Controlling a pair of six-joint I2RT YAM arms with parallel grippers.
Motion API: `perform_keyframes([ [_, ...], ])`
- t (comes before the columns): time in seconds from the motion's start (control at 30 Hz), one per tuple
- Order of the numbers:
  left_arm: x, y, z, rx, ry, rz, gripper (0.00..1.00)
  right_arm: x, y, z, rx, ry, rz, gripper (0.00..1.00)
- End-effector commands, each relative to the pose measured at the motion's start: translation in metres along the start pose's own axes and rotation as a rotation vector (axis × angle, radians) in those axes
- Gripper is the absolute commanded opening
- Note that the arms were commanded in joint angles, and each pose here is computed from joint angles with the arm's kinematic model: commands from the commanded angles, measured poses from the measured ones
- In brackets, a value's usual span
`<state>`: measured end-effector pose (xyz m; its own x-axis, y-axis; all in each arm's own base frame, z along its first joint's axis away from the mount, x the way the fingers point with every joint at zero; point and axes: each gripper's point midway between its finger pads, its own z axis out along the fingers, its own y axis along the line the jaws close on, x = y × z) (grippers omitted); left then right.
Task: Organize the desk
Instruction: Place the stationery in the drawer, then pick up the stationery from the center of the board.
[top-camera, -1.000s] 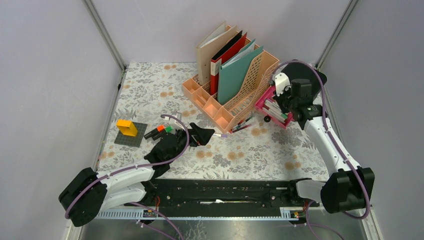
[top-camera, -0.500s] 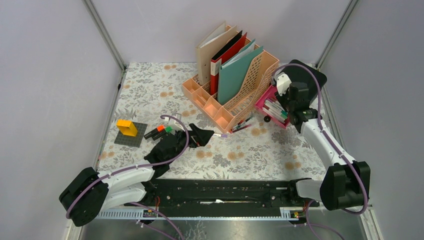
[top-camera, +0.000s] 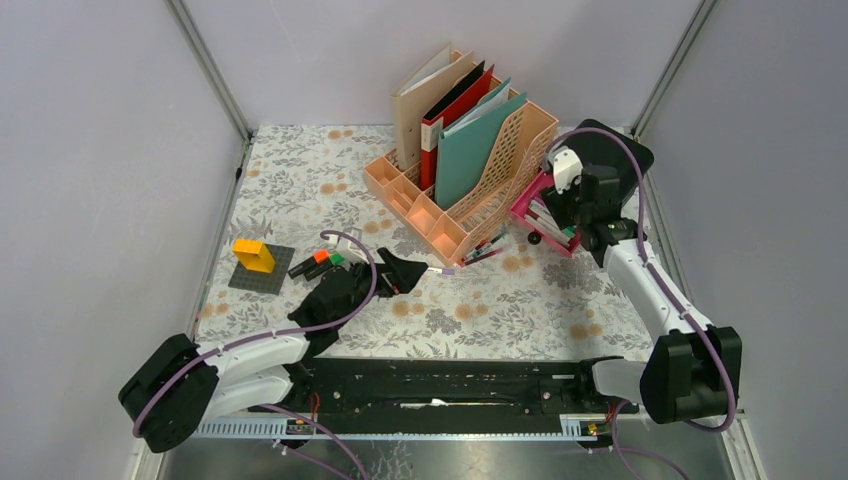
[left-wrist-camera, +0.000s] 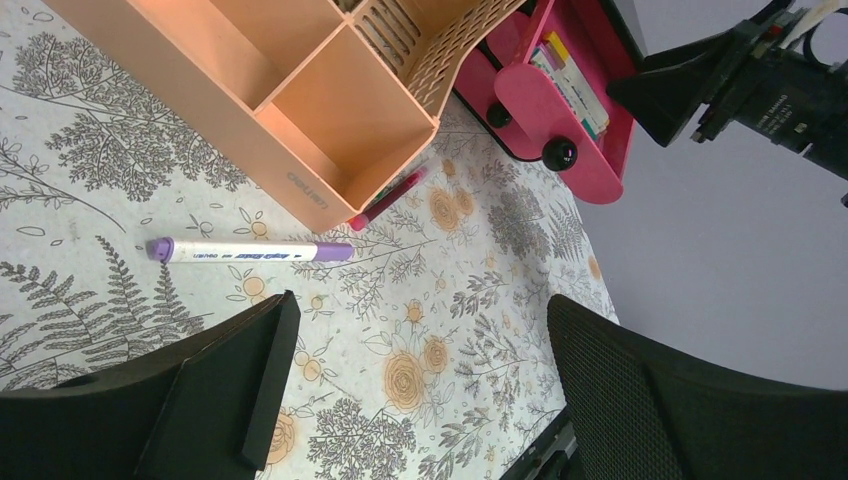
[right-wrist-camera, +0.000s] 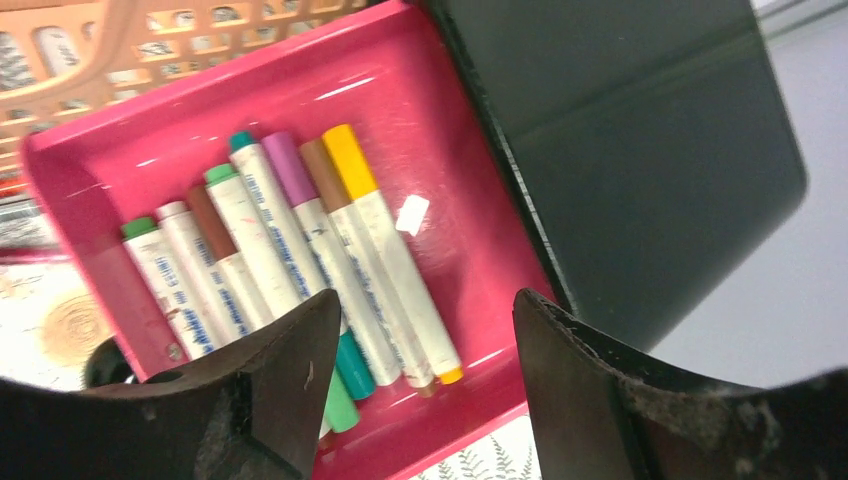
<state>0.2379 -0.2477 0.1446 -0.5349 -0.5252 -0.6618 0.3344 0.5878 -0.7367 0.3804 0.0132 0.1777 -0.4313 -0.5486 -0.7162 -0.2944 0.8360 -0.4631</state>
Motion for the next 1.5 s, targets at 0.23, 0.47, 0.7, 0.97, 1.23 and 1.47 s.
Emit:
perform_keyframes([
  [0.23, 0.009, 0.020, 0.009, -0.110, 0.022, -0.116, 0.99, -0.030, 0.029, -0.020, -0.233, -0.117, 0.070, 0.74],
  [0.47, 0.016, 0.041, 0.018, -0.290, 0.070, -0.152, 0.99, -0.031, 0.032, -0.022, -0.257, -0.121, 0.075, 0.73],
  [0.7, 0.030, 0.076, 0.024, -0.610, 0.154, -0.201, 0.90, -0.033, 0.033, -0.023, -0.266, -0.124, 0.082, 0.73],
  [0.97, 0.027, 0.099, 0.041, -0.898, 0.195, -0.133, 0.71, -0.035, 0.034, -0.025, -0.273, -0.131, 0.084, 0.72],
  [1.23, 0.040, 0.105, 0.062, -0.924, 0.226, -0.158, 0.68, -0.035, 0.034, -0.026, -0.277, -0.133, 0.084, 0.72],
  [1.47, 0.040, 0.109, 0.070, -0.960, 0.236, -0.135, 0.66, -0.037, 0.033, -0.028, -0.275, -0.139, 0.082, 0.72],
])
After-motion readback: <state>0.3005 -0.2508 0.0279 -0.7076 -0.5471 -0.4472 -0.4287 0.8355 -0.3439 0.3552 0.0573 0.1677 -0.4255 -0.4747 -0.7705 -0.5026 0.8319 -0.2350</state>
